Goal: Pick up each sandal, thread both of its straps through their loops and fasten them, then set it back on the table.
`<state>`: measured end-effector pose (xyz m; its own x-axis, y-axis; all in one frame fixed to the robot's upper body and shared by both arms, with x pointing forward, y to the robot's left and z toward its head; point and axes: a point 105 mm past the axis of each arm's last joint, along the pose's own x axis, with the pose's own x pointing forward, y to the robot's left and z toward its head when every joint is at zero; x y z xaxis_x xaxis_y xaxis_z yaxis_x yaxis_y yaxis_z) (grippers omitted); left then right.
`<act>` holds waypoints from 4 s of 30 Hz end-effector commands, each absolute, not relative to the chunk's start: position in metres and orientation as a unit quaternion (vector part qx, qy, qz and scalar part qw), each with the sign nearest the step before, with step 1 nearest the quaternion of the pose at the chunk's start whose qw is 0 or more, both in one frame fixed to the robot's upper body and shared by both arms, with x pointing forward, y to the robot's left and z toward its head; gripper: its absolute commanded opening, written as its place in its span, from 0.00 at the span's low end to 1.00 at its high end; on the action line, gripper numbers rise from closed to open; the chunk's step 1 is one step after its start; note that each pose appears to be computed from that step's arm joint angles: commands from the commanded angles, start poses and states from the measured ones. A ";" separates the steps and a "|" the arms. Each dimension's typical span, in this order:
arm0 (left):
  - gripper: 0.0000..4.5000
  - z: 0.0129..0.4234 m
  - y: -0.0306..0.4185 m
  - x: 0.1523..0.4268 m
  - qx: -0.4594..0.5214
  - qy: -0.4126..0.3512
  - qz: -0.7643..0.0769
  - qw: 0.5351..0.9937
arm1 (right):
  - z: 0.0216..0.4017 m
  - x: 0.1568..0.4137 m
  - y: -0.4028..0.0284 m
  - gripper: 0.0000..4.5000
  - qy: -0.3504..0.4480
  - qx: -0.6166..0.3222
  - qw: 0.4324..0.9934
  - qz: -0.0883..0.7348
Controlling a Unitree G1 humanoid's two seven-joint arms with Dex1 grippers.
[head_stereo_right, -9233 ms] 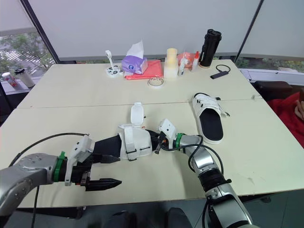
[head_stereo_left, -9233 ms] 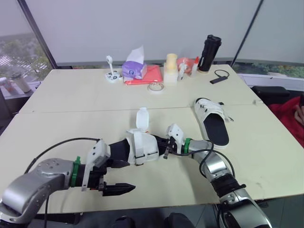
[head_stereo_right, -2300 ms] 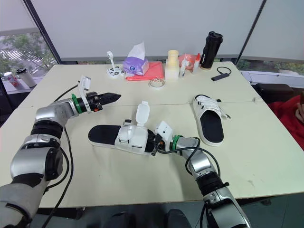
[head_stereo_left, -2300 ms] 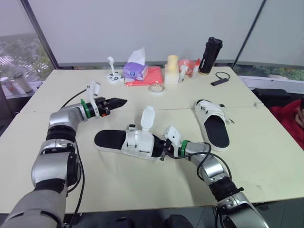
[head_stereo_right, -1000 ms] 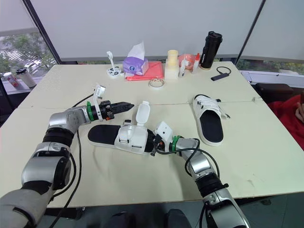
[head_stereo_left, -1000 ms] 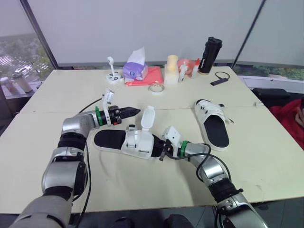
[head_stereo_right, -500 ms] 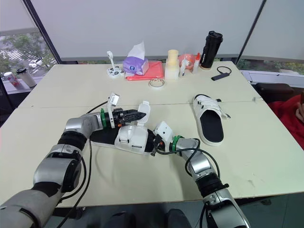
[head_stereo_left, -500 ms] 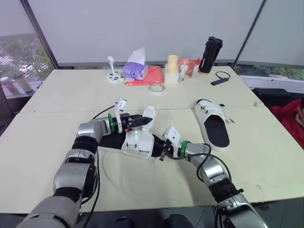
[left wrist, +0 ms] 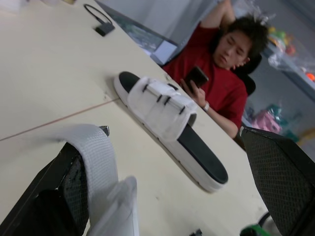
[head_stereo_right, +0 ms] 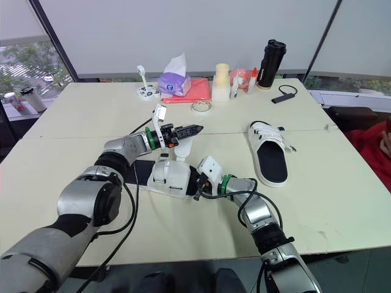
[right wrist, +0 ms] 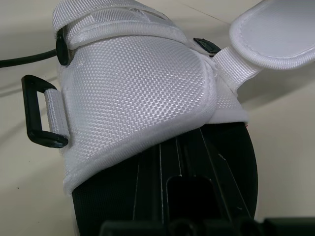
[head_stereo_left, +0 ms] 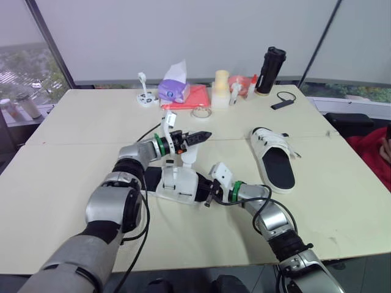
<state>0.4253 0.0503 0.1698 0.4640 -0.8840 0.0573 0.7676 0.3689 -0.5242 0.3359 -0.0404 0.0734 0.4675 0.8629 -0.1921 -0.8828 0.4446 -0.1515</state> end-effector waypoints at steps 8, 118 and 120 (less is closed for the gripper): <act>0.45 0.201 0.054 0.435 -0.261 0.076 -0.492 0.827 | 0.035 0.323 -0.038 0.00 0.116 -0.115 0.838 0.521; 0.72 0.094 0.144 0.276 0.128 0.142 -0.576 0.795 | 0.029 0.330 -0.031 0.00 0.117 -0.130 0.818 0.548; 0.72 0.091 0.140 0.276 0.127 0.144 -0.580 0.791 | 0.029 0.330 -0.031 0.00 0.117 -0.129 0.818 0.549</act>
<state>0.2729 0.1438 0.0846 0.2860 -0.8770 -0.3861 0.9507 0.3101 -0.0002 0.3421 -0.0276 0.0709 0.3984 0.8970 -0.1915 -0.9145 0.3724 -0.1582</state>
